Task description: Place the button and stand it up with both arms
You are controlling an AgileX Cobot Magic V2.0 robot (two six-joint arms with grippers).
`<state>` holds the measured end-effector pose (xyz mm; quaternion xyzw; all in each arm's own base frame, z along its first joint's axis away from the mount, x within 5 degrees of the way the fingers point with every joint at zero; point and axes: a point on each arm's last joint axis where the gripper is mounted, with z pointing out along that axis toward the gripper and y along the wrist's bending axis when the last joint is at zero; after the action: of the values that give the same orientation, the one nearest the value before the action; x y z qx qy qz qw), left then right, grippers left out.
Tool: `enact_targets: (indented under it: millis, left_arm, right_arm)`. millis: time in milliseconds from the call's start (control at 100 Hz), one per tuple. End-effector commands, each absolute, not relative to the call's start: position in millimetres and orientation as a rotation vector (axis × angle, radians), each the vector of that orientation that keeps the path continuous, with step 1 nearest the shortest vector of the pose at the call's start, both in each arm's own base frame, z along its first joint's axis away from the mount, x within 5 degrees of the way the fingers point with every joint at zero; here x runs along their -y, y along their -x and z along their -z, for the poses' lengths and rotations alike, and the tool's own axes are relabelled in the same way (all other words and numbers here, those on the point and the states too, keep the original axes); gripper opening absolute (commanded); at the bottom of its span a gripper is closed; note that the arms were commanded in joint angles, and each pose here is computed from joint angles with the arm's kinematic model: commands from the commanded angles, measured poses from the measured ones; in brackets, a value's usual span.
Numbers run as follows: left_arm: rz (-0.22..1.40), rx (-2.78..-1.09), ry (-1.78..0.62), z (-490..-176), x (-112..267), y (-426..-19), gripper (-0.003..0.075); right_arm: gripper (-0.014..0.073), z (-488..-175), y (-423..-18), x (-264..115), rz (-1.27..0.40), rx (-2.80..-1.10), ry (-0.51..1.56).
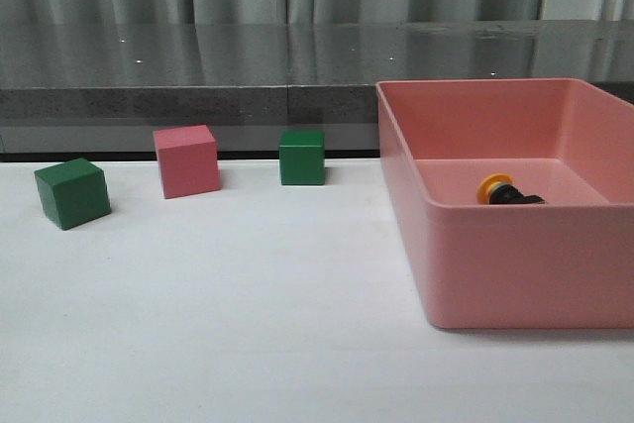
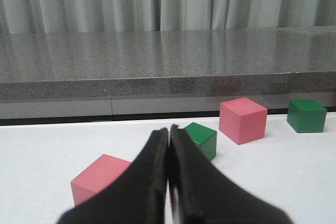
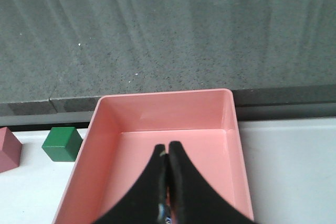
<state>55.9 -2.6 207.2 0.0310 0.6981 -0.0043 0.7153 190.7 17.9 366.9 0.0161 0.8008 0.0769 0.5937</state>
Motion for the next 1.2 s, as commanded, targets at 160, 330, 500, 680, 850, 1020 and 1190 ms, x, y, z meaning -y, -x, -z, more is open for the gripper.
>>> enact_targets:
  millis: [160, 330, 500, 680, 850, 1020, 1190]
  left_arm:
    - [0.026, -1.481, -0.054, -201, 3, -55, -0.002]
    - [0.026, -1.481, -0.054, -201, 3, -55, -0.002]
    - [0.026, -1.481, -0.054, -201, 3, -55, -0.002]
    - [0.026, -1.481, -0.054, -201, 3, -55, -0.002]
    - [0.026, -1.481, -0.054, -201, 3, -55, -0.002]
    - [0.026, -1.481, -0.054, -201, 3, -55, -0.002]
    - [0.026, -1.481, -0.054, -201, 3, -55, -0.002]
  right_arm:
    - [-0.0069, -369, -252, -46, -0.114, -1.848, 0.201]
    - [-0.0042, -344, -285, -64, -0.082, -1.97, 0.335]
    - [0.0251, -316, -305, -71, -0.082, -2.091, 0.374]
    - [0.0659, -290, -319, -74, -0.08, -2.176, 0.389]
    - [0.0631, -262, -332, -78, -0.076, -2.251, 0.401]
    - [0.0631, -230, -344, -80, -0.067, -2.329, 0.425]
    - [0.0631, -203, -353, -82, -0.055, -2.38, 0.454]
